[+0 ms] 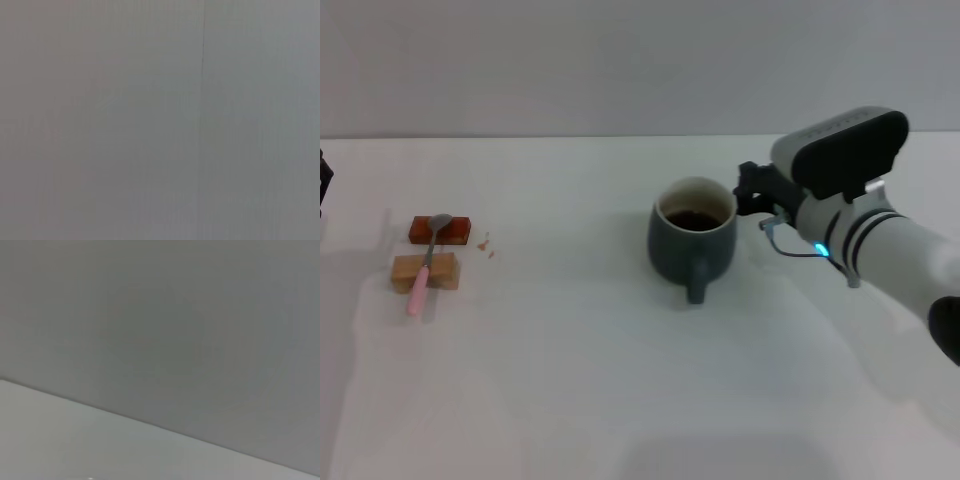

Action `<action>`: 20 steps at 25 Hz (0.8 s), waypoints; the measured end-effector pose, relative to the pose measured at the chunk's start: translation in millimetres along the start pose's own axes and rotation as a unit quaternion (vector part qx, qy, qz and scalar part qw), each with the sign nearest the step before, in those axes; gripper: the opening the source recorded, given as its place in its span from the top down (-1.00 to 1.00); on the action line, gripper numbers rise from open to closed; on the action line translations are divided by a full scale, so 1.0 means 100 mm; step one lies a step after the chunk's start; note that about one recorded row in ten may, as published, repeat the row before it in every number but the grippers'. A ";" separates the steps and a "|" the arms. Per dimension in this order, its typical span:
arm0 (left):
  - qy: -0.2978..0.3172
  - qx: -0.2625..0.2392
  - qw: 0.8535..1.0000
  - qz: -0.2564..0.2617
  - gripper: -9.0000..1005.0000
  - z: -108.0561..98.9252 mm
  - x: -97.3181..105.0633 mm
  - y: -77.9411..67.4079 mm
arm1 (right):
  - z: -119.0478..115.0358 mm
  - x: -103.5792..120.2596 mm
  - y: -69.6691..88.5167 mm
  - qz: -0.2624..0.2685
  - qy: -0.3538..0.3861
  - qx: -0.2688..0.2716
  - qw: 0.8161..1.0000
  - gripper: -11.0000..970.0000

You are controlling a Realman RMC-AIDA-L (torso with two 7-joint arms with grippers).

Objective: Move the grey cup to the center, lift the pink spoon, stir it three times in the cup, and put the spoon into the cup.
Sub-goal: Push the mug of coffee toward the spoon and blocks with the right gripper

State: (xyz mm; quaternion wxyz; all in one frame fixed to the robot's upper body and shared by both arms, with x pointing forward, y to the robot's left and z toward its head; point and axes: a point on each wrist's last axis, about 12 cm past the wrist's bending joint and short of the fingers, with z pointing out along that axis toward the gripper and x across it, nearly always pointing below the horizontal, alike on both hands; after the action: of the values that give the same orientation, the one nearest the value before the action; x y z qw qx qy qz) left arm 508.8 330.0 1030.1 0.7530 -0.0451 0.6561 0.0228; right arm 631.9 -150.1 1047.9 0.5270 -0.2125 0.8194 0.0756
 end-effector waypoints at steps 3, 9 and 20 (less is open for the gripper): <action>0.000 -0.001 1.000 0.000 -0.68 -0.01 0.00 0.01 | 0.01 -0.02 0.05 -0.003 -0.001 -0.007 1.000 0.98; 0.000 -0.001 1.000 0.000 -0.67 -0.02 0.00 0.01 | 0.02 -0.08 0.23 -0.014 -0.002 -0.036 0.999 0.98; 0.000 -0.004 1.000 0.002 -0.66 -0.04 0.01 0.03 | 0.00 -0.15 0.48 -0.029 -0.013 -0.078 0.996 0.98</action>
State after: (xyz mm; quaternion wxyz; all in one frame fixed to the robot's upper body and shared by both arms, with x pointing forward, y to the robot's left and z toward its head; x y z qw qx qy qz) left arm 504.8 332.7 1028.8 0.7525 -0.0466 0.6564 0.0266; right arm 616.6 -102.7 1056.1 0.5215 -0.2758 0.7974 0.1272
